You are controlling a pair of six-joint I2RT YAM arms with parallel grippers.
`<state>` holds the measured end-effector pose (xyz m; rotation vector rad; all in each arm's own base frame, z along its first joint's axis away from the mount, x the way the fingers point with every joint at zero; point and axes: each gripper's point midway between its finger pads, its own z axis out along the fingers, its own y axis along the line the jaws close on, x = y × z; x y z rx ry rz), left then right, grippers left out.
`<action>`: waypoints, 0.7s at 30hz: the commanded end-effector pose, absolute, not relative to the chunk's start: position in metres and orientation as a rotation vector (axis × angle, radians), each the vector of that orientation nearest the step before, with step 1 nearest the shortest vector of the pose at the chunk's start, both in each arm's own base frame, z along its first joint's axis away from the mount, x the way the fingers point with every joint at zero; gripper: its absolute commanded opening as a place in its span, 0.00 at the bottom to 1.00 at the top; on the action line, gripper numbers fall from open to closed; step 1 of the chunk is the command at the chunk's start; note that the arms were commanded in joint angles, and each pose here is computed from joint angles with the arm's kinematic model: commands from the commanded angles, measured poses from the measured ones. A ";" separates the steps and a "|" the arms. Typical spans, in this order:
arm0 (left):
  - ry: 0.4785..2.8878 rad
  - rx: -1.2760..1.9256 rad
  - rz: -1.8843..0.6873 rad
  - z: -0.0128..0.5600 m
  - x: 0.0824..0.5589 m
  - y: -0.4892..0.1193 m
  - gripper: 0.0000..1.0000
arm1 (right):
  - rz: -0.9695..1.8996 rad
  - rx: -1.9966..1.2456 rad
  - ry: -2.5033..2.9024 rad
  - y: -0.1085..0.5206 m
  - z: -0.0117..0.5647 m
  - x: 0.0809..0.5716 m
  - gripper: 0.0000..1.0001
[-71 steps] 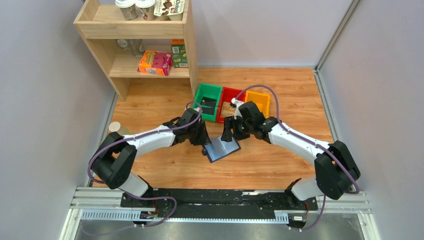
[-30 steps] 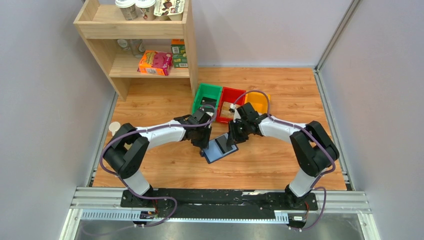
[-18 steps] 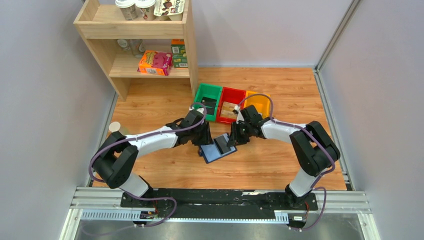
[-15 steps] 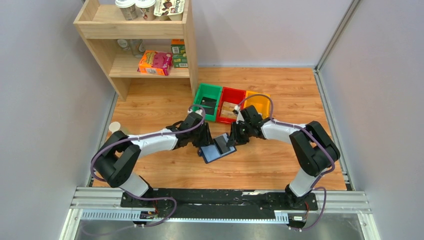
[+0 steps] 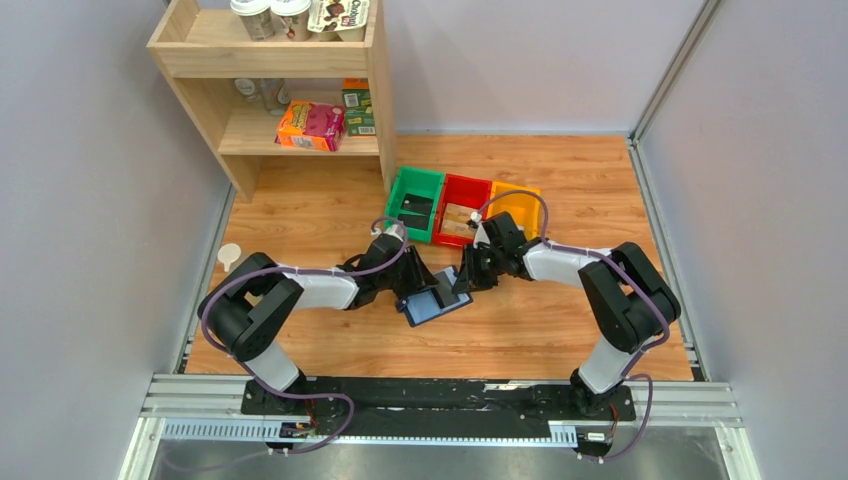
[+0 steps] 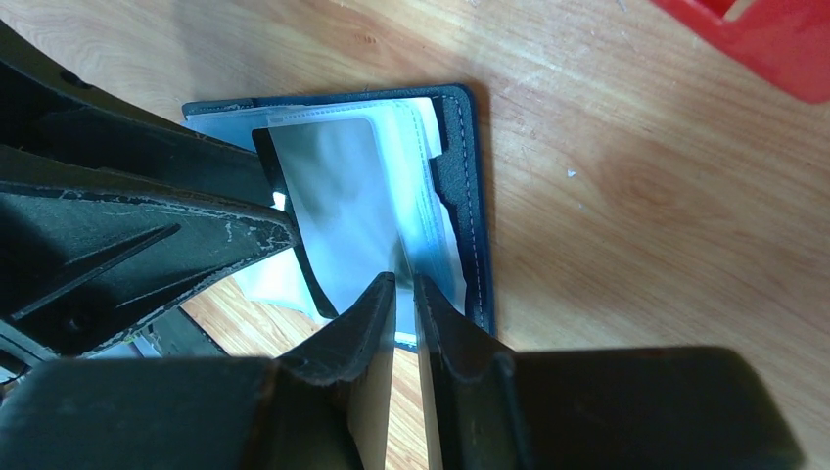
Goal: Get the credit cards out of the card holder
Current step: Remove the credit card from the card holder.
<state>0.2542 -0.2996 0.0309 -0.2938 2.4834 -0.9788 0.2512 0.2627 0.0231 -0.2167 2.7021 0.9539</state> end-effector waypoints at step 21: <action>2.247 -0.219 -1.241 0.073 0.251 -0.316 0.21 | 0.902 -0.162 2.790 0.254 -0.001 0.237 0.21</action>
